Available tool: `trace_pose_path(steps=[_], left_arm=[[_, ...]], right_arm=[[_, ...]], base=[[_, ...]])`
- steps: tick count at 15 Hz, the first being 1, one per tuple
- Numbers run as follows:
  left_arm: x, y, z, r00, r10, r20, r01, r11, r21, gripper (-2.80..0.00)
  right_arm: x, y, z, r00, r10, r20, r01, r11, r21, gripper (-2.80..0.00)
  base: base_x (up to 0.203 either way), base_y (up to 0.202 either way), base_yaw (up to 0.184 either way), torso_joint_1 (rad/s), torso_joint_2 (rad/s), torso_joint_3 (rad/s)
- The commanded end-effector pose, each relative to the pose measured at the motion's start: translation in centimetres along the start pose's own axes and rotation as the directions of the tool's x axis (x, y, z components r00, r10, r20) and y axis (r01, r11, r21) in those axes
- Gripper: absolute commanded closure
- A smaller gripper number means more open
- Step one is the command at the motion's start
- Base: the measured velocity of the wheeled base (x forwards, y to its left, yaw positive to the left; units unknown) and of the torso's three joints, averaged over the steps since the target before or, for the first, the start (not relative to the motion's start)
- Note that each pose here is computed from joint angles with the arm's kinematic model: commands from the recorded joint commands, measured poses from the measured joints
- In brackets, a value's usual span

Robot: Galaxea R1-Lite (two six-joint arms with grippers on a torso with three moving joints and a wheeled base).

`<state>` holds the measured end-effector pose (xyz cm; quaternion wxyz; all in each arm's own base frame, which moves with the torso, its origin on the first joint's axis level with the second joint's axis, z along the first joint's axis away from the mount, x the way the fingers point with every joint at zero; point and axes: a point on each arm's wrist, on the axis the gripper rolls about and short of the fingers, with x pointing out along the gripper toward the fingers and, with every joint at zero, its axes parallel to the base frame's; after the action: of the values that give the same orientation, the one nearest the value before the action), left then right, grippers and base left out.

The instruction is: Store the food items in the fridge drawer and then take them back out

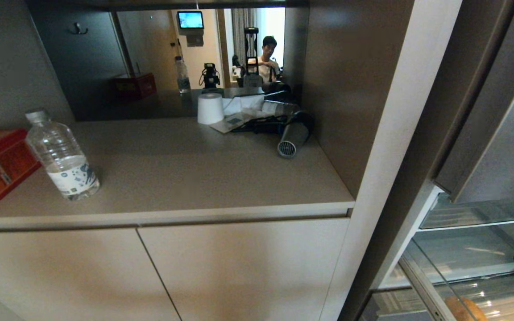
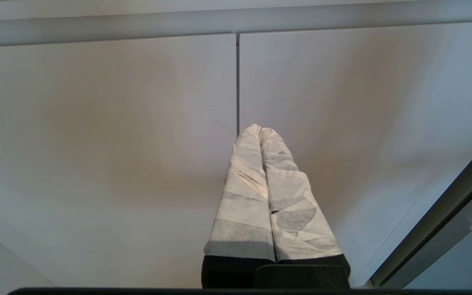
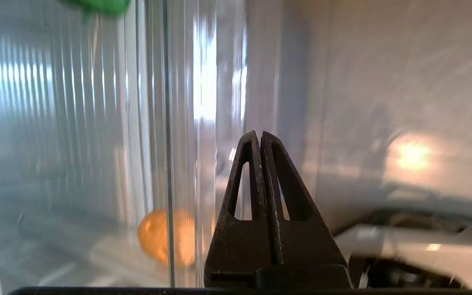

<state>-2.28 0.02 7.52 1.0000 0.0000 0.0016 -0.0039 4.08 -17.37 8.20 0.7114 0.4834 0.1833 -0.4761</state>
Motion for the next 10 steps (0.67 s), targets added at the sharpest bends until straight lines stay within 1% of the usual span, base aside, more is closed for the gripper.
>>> trace_pose_path(steps=[1,3,5,7,10], left_arm=[[0.0,0.0,0.0,1.0,0.0,-0.001,0.0,1.0,0.0,0.0],[0.0,0.0,0.0,1.0,0.0,-0.001,0.0,1.0,0.0,0.0],[0.0,0.0,0.0,1.0,0.0,-0.001,0.0,1.0,0.0,0.0],[0.0,0.0,0.0,1.0,0.0,-0.001,0.0,1.0,0.0,0.0],[0.0,0.0,0.0,1.0,0.0,-0.001,0.0,1.0,0.0,0.0]], right_arm=[[2.4,-0.9,0.2,0.995,-0.007,-0.104,0.011,0.999,0.031,0.0],[4.1,-0.9,1.6,0.99,0.026,-0.138,-0.024,1.0,0.015,0.0],[5.7,-0.5,2.5,0.984,0.061,-0.168,-0.063,0.998,-0.006,0.0],[6.9,0.4,2.3,0.974,0.079,-0.213,-0.088,0.996,-0.033,0.0],[8.2,1.5,1.2,0.954,0.093,-0.284,-0.114,0.992,-0.06,0.0]], base=[[0.0,0.0,0.0,0.0,0.0,0.0],[0.0,0.0,0.0,0.0,0.0,0.0],[0.0,0.0,0.0,0.0,0.0,0.0],[0.0,0.0,0.0,0.0,0.0,0.0],[0.0,0.0,0.0,0.0,0.0,0.0]])
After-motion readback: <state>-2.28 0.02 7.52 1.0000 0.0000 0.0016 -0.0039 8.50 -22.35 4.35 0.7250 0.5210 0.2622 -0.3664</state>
